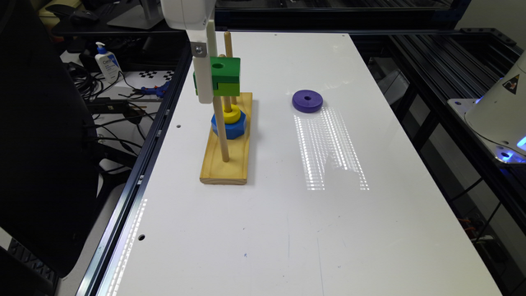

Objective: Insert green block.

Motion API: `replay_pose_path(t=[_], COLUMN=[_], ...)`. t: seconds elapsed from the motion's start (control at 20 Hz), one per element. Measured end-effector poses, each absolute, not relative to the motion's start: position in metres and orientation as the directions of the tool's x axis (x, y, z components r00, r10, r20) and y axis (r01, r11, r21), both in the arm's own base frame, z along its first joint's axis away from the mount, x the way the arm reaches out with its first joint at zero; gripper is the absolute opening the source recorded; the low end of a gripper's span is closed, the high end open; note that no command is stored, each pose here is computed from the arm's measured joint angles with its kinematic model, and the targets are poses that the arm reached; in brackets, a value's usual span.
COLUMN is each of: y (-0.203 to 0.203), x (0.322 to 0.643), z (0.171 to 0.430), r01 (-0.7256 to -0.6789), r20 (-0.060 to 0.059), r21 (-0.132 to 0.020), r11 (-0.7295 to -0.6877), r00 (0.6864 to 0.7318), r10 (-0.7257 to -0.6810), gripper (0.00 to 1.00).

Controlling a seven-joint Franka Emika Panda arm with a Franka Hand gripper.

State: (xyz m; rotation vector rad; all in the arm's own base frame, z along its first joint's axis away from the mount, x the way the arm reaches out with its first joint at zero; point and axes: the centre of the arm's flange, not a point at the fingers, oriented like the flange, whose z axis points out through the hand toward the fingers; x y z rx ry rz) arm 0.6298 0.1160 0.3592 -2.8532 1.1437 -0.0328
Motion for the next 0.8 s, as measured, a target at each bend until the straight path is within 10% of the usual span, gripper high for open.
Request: replay_pose_path(t=[0.8], y=[0.115], x=[0.639], z=[0.337], r01=[-0.6904], r20=[-0.010], r21=[-0.069], r11=[-0.7202], r00=[0.7223], r10=[-0.6915], gripper=[0.00])
